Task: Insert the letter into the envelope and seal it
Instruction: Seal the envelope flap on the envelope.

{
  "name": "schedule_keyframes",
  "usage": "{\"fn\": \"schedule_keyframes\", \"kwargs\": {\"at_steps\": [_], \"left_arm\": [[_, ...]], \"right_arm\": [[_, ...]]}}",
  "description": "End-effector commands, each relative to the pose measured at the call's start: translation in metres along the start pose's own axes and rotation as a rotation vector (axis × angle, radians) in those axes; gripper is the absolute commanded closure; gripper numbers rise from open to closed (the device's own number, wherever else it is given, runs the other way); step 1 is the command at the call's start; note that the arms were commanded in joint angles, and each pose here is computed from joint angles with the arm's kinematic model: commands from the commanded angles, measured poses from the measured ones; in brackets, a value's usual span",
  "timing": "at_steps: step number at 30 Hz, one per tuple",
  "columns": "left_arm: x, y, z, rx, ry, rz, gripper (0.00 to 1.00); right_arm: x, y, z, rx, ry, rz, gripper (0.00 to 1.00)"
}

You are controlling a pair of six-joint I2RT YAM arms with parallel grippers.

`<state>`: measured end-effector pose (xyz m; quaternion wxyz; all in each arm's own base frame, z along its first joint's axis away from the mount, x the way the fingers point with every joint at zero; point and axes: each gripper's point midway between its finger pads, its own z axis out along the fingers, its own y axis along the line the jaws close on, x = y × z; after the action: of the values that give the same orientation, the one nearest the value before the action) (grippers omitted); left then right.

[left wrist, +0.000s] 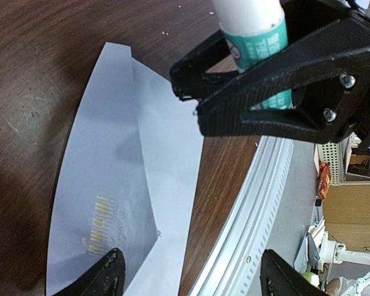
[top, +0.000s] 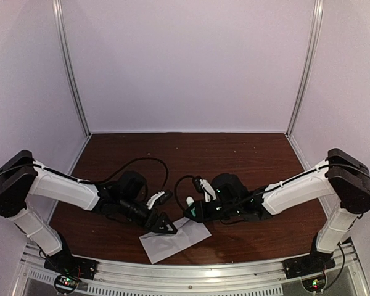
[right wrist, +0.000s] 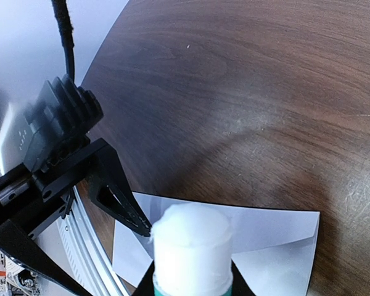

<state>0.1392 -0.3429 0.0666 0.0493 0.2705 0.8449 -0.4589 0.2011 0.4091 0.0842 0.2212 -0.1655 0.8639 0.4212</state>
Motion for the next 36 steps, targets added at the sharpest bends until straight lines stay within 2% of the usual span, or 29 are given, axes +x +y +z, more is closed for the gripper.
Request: {"fn": "schedule_keyframes", "kwargs": {"at_steps": [1, 11, 20, 36], "left_arm": [[0.003, -0.001, 0.005, 0.027, 0.001, 0.009, 0.23], [0.018, 0.01, 0.01, 0.02, 0.029, -0.029, 0.23], [0.024, 0.014, 0.012, 0.012, 0.04, -0.038, 0.23], [-0.002, 0.009, 0.027, 0.021, 0.01, 0.009, 0.25]], "right_arm": [[-0.007, 0.012, 0.008, -0.033, -0.016, -0.008, 1.0], [0.002, 0.013, 0.025, -0.055, 0.029, 0.016, 1.0], [0.025, -0.005, 0.037, -0.012, 0.089, 0.043, 1.0], [0.04, -0.031, 0.042, 0.076, 0.126, 0.048, 1.0]]}}
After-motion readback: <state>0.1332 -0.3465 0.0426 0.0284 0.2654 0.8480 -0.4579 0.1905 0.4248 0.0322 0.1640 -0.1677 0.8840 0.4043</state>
